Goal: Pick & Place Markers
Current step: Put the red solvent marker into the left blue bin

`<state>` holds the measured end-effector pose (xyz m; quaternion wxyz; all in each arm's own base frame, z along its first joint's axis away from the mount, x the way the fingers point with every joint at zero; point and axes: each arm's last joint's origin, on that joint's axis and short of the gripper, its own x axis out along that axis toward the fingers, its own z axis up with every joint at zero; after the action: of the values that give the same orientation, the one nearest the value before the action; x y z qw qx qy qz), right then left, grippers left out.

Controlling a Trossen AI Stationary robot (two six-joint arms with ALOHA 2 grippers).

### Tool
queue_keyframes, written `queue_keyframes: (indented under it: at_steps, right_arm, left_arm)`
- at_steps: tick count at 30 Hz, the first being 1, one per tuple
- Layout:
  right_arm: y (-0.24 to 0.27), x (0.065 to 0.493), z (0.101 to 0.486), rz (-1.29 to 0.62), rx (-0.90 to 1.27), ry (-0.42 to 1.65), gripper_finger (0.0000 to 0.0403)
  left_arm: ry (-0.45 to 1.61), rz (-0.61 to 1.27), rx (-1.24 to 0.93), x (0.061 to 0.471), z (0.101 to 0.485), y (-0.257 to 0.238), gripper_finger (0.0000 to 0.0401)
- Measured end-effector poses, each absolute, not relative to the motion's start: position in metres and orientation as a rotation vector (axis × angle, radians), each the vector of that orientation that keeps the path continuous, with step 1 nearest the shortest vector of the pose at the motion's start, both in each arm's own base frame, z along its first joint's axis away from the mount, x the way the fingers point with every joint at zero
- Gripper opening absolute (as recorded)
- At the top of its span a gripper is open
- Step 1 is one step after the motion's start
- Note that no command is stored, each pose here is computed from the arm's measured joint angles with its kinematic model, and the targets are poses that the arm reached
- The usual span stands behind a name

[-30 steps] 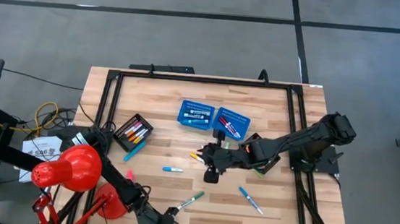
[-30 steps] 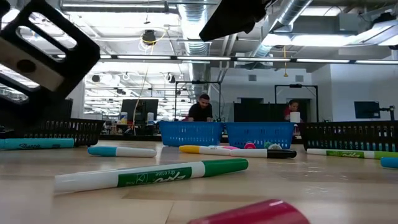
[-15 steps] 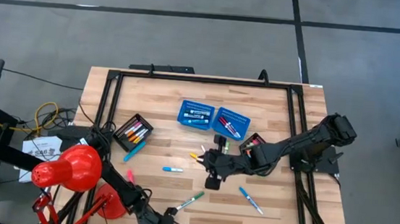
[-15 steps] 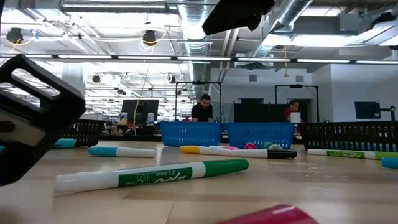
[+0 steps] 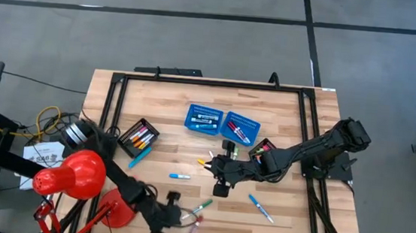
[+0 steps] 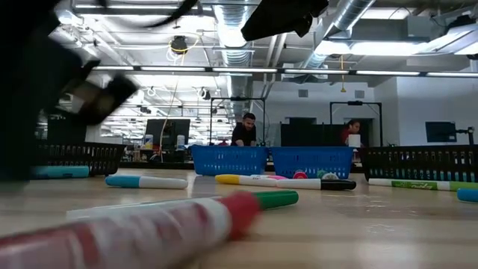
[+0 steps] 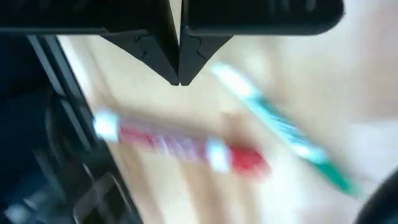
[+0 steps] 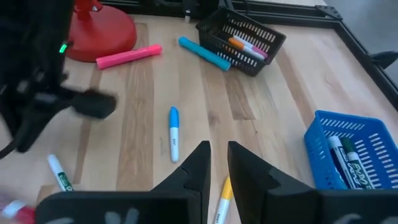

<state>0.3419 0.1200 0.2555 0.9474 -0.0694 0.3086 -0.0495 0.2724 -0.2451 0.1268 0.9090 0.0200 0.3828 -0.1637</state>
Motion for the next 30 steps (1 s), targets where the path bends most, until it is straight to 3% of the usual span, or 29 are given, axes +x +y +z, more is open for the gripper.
queue_keyframes:
  at_steps: [5,9,16,30]
  right_arm:
    - [0.122,0.342,0.255,-0.055,-0.125,0.638,0.0046]
    - [0.124,0.341,0.255,-0.037,-0.086,0.643,0.0046]
    - [0.141,0.334,0.248,0.103,-0.048,0.662,0.0046]
    - [0.169,0.319,0.230,0.204,0.004,0.557,0.0046]
  left_arm:
    - [0.772,-0.213,0.037,0.263,0.157,-0.215,0.0005]
    - [0.662,-0.239,-0.037,0.262,0.183,-0.212,0.0005]
    - [0.663,-0.220,-0.137,0.263,0.180,-0.215,0.0016]
    - [0.793,-0.189,-0.181,0.262,0.140,-0.227,0.0167]
